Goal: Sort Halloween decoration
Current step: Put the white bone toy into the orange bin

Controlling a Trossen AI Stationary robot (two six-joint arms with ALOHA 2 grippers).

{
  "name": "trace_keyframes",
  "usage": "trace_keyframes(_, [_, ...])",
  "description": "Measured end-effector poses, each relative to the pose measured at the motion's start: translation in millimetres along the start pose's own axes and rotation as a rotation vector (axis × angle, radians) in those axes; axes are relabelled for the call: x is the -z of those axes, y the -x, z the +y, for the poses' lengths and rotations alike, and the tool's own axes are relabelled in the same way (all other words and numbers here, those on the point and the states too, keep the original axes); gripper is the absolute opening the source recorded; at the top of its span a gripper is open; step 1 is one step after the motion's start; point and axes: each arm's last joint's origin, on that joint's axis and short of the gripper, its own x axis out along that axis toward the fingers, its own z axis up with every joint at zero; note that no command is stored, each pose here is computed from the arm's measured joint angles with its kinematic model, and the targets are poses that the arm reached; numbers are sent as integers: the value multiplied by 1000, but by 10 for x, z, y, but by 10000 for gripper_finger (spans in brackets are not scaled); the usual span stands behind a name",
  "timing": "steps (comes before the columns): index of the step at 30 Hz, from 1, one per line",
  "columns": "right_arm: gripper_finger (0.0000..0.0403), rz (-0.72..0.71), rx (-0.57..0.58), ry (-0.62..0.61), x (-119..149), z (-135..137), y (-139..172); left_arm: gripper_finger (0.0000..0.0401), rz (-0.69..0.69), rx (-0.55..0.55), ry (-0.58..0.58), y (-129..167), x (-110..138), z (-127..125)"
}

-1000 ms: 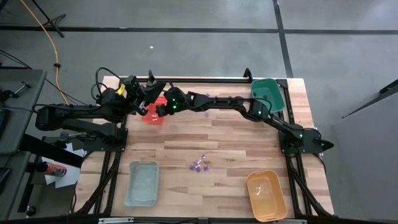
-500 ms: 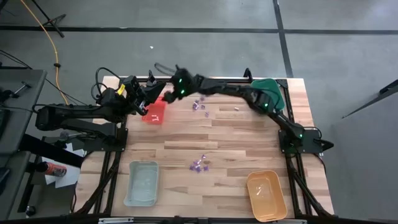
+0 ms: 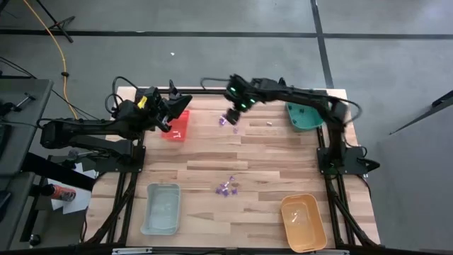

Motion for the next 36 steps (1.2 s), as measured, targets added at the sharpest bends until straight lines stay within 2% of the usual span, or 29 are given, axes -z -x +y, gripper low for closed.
trace_keyframes(8, [236,-29,-122,-118,1063,202,213,0,99,-69,-35,7,98,61])
trace_keyframes(13, [236,-99,-128,-249,1381,254,293,0,127,-140,-96,15,138,102])
trace_keyframes(16, [236,-129,-84,-310,1412,220,348,0,113,-210,-106,20,140,141])
trace_keyframes(20, [236,-74,15,-377,1237,71,487,0,172,-300,-44,-25,179,303])
trace_keyframes(25, [236,133,162,-248,945,-217,509,0,404,-371,-3,-148,296,495])
trace_keyframes(29, [236,308,211,-133,846,-442,269,0,501,-346,49,-185,405,540])
trace_keyframes(32, [236,384,227,-107,850,-578,43,0,561,-301,97,-183,471,526])
trace_keyframes(36, [236,481,253,-84,933,-707,-200,0,639,-297,122,-149,558,486])
